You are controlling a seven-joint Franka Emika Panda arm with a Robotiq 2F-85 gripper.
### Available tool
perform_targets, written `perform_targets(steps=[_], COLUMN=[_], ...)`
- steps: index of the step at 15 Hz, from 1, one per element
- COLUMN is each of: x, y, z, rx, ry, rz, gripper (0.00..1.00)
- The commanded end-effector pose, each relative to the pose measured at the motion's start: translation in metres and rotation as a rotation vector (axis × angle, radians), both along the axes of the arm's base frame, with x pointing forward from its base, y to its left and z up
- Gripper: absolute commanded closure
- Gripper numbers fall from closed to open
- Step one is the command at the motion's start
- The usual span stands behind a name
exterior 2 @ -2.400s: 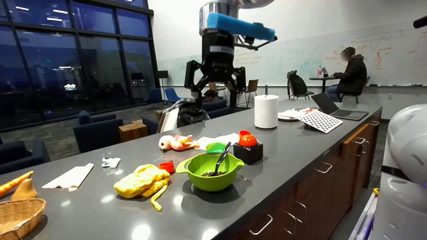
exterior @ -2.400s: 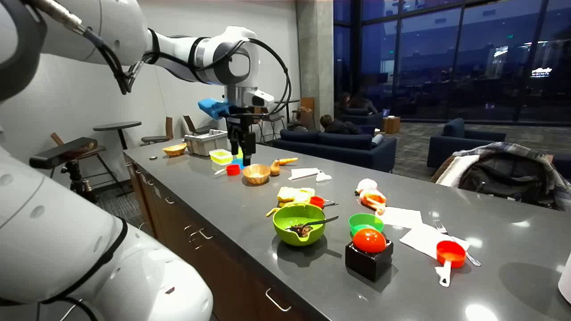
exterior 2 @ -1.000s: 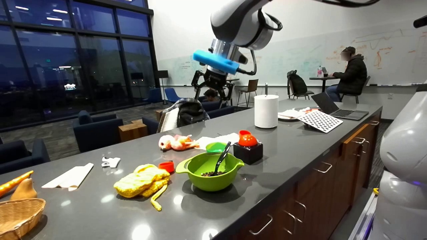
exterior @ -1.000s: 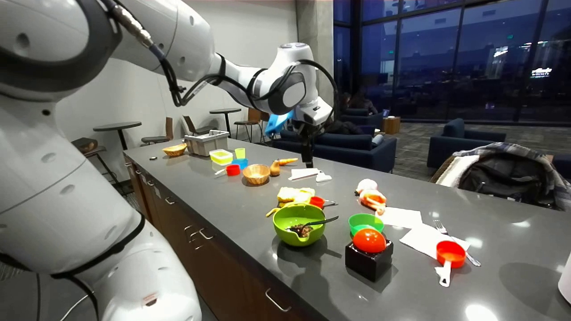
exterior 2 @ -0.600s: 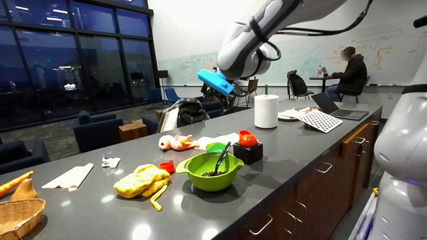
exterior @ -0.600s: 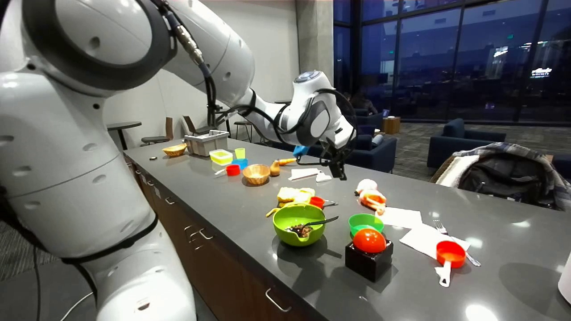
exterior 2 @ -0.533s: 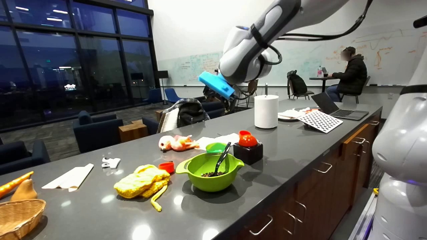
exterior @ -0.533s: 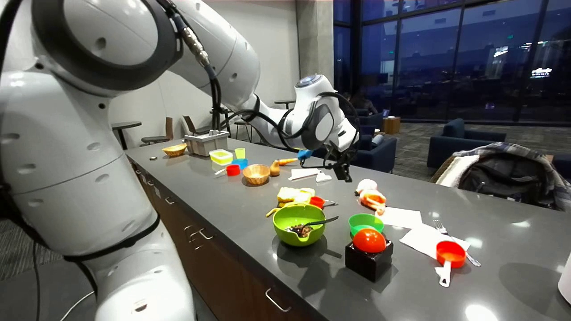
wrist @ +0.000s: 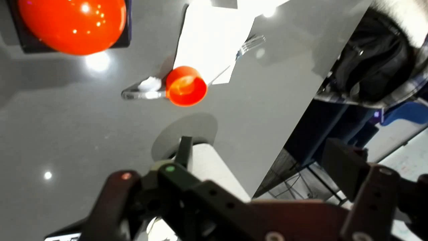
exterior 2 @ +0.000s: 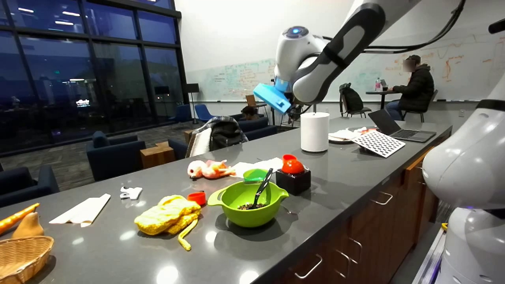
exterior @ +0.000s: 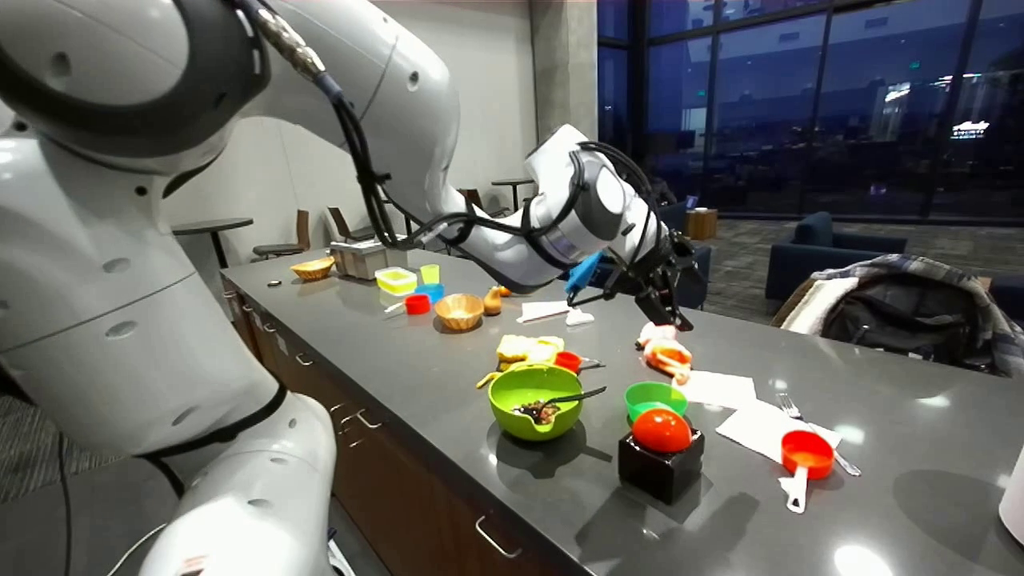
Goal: Use the black ladle to stir the contents in the light green bowl.
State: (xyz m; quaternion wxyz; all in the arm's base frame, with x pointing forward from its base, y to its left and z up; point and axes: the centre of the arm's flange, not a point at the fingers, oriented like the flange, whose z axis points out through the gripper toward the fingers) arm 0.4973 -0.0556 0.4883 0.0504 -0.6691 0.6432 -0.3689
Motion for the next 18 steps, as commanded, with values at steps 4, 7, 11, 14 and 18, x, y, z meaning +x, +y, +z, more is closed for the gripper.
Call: perform_targets(steps=[4,7,11,14,18], x=[-0.058,-0.069,-0.07,-0.06,-0.041], y=[0.059,0.077,0.091,0.093,0.083], z=[0.064,0.066,0.076,0.083,0.073], rx=[-0.178,-0.144,-0.016,0.118,0.338], ry=[0.218,0.409,0.596,0.654,0.68], rz=[-0.25,-0.295,-0.261,-0.241,-0.211], gripper=[0.0,0.0,0.0,0.0,0.0])
